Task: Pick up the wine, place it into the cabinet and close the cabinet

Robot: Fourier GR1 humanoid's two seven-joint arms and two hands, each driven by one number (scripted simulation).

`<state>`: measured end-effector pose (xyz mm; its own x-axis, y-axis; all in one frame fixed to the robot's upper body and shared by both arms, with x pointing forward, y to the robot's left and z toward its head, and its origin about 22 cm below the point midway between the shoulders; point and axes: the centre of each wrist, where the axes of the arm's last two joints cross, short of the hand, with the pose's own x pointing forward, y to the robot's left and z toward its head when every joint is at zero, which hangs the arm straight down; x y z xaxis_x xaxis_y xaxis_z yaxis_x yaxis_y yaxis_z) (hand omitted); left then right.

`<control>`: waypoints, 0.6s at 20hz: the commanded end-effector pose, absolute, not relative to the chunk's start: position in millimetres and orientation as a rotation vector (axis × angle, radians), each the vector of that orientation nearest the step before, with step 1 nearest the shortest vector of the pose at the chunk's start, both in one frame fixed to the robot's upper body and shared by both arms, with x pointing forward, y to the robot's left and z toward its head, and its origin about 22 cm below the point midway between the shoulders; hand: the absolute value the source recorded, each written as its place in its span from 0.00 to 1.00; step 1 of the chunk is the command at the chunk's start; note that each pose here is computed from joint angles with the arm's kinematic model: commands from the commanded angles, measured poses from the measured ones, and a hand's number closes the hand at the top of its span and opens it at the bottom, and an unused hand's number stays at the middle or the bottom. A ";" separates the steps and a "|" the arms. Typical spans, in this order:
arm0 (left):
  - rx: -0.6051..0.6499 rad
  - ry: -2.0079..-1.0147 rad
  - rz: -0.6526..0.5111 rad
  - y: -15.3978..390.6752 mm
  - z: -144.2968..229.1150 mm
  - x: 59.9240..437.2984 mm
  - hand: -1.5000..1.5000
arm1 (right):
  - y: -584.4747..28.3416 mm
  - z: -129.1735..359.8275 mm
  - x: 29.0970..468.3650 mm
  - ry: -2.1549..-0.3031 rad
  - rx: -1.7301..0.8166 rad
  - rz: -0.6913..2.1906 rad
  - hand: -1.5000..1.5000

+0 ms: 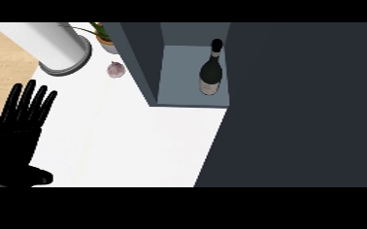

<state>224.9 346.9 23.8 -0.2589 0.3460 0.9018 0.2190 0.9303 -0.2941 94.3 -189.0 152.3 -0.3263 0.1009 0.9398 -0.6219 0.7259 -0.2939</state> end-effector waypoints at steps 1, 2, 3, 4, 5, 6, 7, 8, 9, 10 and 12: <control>-0.442 -1.830 0.118 353.6 27.6 222.3 0.00 | -164.7 176.1 80.7 -1.795 0.658 0.664 1.00; -0.450 -1.847 0.121 356.0 23.5 217.7 0.00 | -162.9 176.4 78.9 -1.811 0.677 0.656 1.00; -0.446 -1.861 0.120 360.3 30.3 229.3 0.00 | -160.7 175.9 84.9 -1.792 0.676 0.697 1.00; -0.422 -1.851 0.099 359.6 31.6 225.2 0.00 | -156.7 173.7 89.8 -1.810 0.668 0.665 1.00; -0.434 -1.861 0.109 358.5 31.0 228.2 0.00 | -157.2 178.6 90.2 -1.804 0.669 0.692 1.00; -0.440 -1.841 0.111 355.1 29.4 226.0 0.00 | -154.1 176.7 95.3 -1.799 0.694 0.689 1.00; -0.432 -1.846 0.105 366.8 34.4 226.7 0.00 | -153.6 181.2 96.0 -1.805 0.667 0.701 1.00; -0.437 -1.851 0.114 366.2 31.5 232.0 0.00 | -148.5 180.3 103.0 -1.808 0.663 0.716 1.00; -0.436 -1.862 0.099 360.0 40.3 231.7 0.00 | -139.0 173.0 111.5 -1.796 0.657 0.700 1.00; -0.430 -1.866 0.099 368.2 38.6 229.9 0.00 | -139.4 182.0 115.2 -1.816 0.667 0.696 1.00; -0.435 -1.855 0.107 371.7 34.4 230.0 0.00 | -122.7 181.9 124.3 -1.806 0.665 0.718 1.00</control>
<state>228.4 364.0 33.7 -0.2603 0.3470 0.9010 0.2430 0.9267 -0.2867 136.4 -160.9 172.5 -0.3860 0.0677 0.9200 -0.5805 0.7573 -0.2993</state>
